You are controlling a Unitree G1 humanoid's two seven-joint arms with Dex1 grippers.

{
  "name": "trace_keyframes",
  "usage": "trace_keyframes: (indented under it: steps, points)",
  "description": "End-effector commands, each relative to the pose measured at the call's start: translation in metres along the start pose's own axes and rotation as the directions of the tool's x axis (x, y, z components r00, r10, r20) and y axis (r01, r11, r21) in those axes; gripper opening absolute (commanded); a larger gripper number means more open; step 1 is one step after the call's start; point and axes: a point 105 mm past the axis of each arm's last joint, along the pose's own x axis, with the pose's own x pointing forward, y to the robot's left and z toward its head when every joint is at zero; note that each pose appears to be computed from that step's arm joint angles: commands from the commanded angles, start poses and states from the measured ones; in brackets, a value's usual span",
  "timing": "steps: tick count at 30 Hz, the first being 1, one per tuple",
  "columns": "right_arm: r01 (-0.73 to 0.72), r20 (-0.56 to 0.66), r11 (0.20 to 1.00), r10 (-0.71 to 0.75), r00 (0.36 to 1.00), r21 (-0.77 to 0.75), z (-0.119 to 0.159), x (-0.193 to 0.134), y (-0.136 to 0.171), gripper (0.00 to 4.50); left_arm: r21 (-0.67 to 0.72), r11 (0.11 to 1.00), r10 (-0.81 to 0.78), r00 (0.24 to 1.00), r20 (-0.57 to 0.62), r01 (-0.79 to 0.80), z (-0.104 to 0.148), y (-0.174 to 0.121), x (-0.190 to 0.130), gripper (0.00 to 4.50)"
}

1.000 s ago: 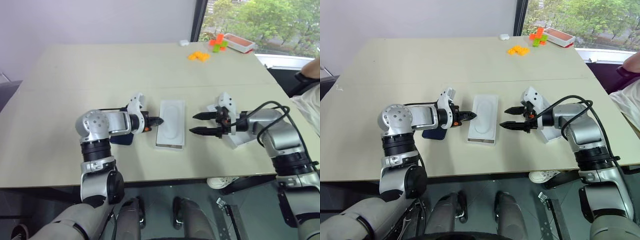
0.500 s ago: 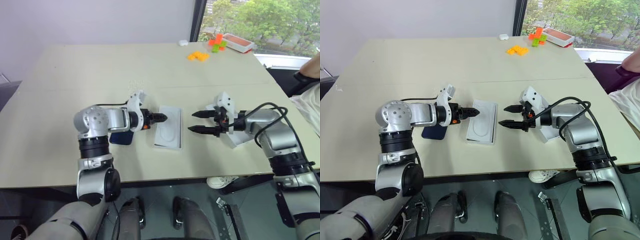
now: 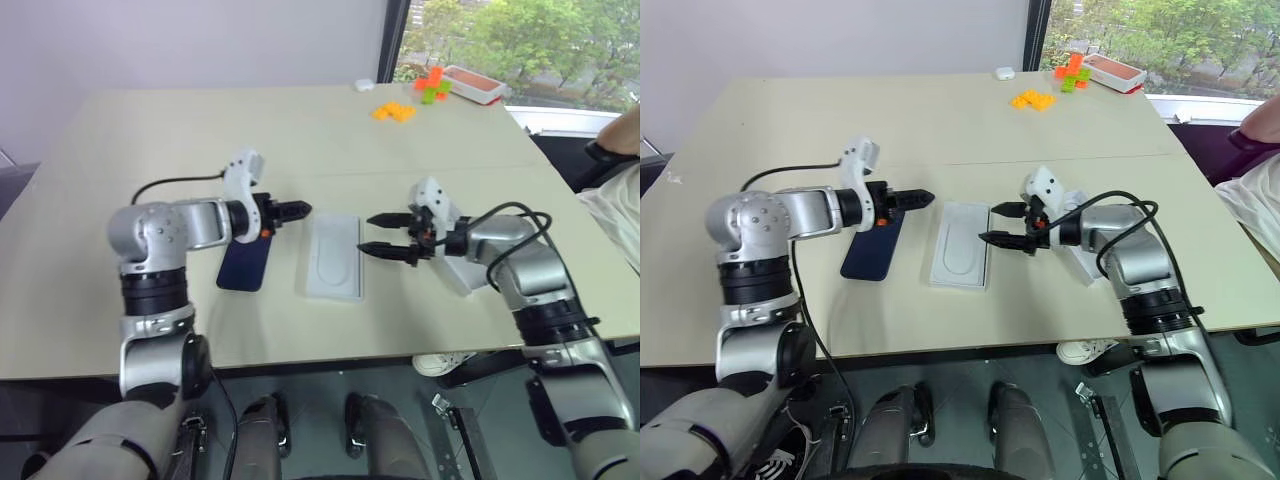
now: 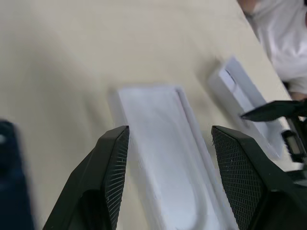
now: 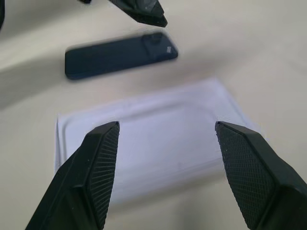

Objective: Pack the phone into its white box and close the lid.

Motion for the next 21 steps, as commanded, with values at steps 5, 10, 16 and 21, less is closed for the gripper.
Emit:
trace_keyframes:
  steps: [5, 10, 16, 21]
  points:
    - [0.067, -0.107, 0.997, -0.069, 0.992, -0.026, -0.003, 0.038, 0.011, 3.08, 0.157, 0.986, 0.041, 0.991, 0.124, -0.061, 0.016, 0.024, -0.035, 2.88]
    - [0.083, -0.154, 0.996, -0.088, 0.984, -0.042, -0.004, 0.056, 0.02, 1.1, 0.27, 0.961, 0.021, 0.988, 0.154, -0.063, 0.011, 0.022, -0.046, 2.89]
    - [0.039, -0.258, 0.989, -0.074, 0.963, -0.14, -0.021, 0.057, 0.024, 0.06, 0.273, 0.956, 0.066, 0.987, 0.147, -0.104, 0.005, 0.029, -0.047, 2.89]
    - [-0.033, -0.359, 0.979, -0.042, 0.933, -0.201, -0.034, 0.046, 0.026, 0.06, 0.264, 0.959, 0.067, 0.987, 0.148, -0.104, 0.005, 0.03, -0.047, 2.89]
